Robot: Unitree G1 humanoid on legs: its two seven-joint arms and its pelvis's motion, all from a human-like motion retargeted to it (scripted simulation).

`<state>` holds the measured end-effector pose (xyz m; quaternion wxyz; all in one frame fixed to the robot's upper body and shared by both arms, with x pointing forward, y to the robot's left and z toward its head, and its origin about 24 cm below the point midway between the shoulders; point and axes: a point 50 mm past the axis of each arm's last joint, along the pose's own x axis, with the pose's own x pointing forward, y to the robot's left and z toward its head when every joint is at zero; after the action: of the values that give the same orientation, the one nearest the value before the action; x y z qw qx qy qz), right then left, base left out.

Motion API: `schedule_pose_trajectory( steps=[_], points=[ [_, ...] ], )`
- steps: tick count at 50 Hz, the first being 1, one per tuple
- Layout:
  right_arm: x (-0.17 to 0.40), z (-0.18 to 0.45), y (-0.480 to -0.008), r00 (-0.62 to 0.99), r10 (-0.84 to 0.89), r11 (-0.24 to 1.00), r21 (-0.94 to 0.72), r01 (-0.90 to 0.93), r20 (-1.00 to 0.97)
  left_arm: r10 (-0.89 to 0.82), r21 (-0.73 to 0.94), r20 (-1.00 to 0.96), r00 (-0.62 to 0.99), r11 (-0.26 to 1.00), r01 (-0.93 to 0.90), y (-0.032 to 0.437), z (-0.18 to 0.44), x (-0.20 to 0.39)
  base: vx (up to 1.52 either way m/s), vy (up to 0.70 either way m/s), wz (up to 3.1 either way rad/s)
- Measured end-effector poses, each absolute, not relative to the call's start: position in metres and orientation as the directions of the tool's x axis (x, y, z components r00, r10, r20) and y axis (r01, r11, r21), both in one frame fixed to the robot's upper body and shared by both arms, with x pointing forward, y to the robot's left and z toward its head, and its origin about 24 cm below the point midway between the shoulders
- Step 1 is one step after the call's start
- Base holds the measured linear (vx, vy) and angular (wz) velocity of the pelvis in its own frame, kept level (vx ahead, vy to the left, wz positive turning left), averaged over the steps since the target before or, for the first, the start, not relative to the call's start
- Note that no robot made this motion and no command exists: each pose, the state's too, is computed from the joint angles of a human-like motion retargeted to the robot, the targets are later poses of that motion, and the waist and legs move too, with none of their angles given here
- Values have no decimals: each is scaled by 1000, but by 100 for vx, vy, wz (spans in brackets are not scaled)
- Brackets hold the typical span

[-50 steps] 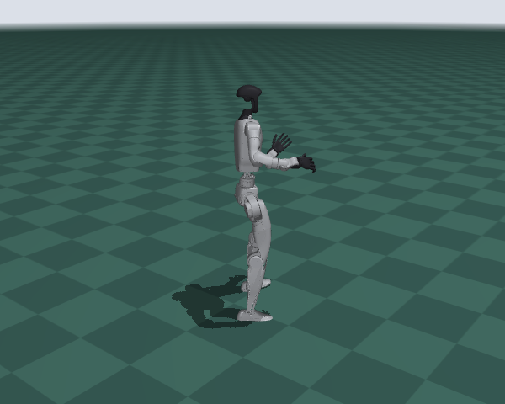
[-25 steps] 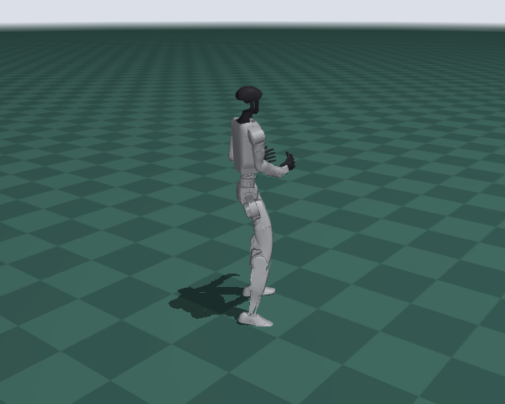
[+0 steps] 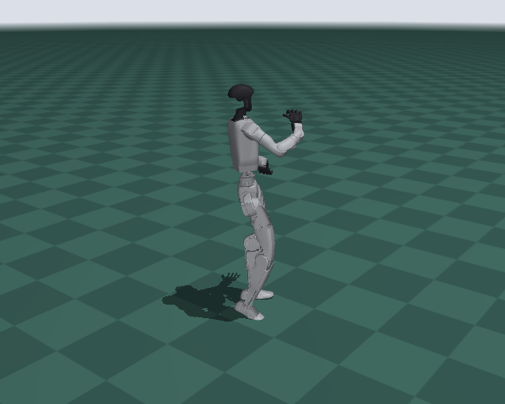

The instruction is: Dance

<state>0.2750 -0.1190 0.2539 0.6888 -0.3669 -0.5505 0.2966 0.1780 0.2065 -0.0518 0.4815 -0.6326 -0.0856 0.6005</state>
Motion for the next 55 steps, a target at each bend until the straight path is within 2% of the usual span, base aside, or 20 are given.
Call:
schedule_pose_trajectory(
  steps=[4,8,10,12,14,16,17,19,21,23,25,27,30,33,35,38,42,45,50,55],
  points=[
    [251,297,-146,151,818,487,-808,331,555,698,-776,-572,431,-291,-559,195,-26,217,-5,-23,44],
    [234,316,-167,137,811,396,-706,587,569,732,-879,-378,567,-92,-467,179,25,253,3,-17,-8],
    [229,320,-178,150,799,346,-648,678,582,754,-914,-195,627,92,-395,174,55,268,9,-10,-63],
    [227,320,-189,167,766,318,-591,741,621,717,-870,104,689,401,-286,170,97,283,6,-4,-96],
    [227,316,-202,178,695,328,-527,784,696,561,-709,385,733,688,-154,156,142,300,5,4,-125],
    [231,305,-215,173,565,393,-448,803,807,312,-449,610,728,894,-7,139,182,311,13,9,-150],
    [234,296,-219,161,477,447,-396,802,864,168,-295,682,712,954,58,132,198,314,15,13,-166],
    [242,274,-220,133,255,592,-264,761,958,-111,11,725,680,989,149,128,223,320,12,18,-184],
    [253,245,-213,137,4,729,-97,677,991,-335,285,671,662,940,186,137,240,324,7,29,-222],
    [261,214,-201,180,-242,816,100,570,953,-489,518,566,664,837,175,154,256,327,-2,43,-229],
    [268,180,-185,264,-446,831,286,477,856,-595,724,444,669,679,124,168,271,324,-7,51,-178],
    [268,144,-173,354,-602,778,426,461,716,-660,882,323,678,469,37,175,283,317,5,53,-136],
    [257,87,-151,450,-785,619,581,529,427,-683,992,114,722,34,-124,179,291,304,10,39,-165],
    [239,39,-133,483,-863,462,615,639,147,-642,835,-13,766,-429,-345,175,312,280,-7,23,-167],
    [226,4,-120,530,-848,430,558,709,-20,-661,613,-29,750,-605,-509,164,321,258,2,19,-148],
    [208,-45,-99,630,-732,475,468,745,-259,-754,390,-6,657,-607,-693,154,323,237,3,9,-109],
    [175,-96,-65,731,-445,630,400,666,-517,-719,366,34,694,-637,-678,170,326,240,-6,5,-48],
    [145,-119,-41,737,-197,738,397,545,-646,-655,340,67,753,-694,-634,183,336,236,-5,2,-25],
    [129,-134,-25,667,141,842,443,308,-732,-639,197,148,755,-729,-656,194,355,220,-14,-3,42],
    [150,-133,-30,645,312,867,487,107,-698,-604,175,256,755,-739,-650,209,368,214,-18,-5,86]
  ],
)
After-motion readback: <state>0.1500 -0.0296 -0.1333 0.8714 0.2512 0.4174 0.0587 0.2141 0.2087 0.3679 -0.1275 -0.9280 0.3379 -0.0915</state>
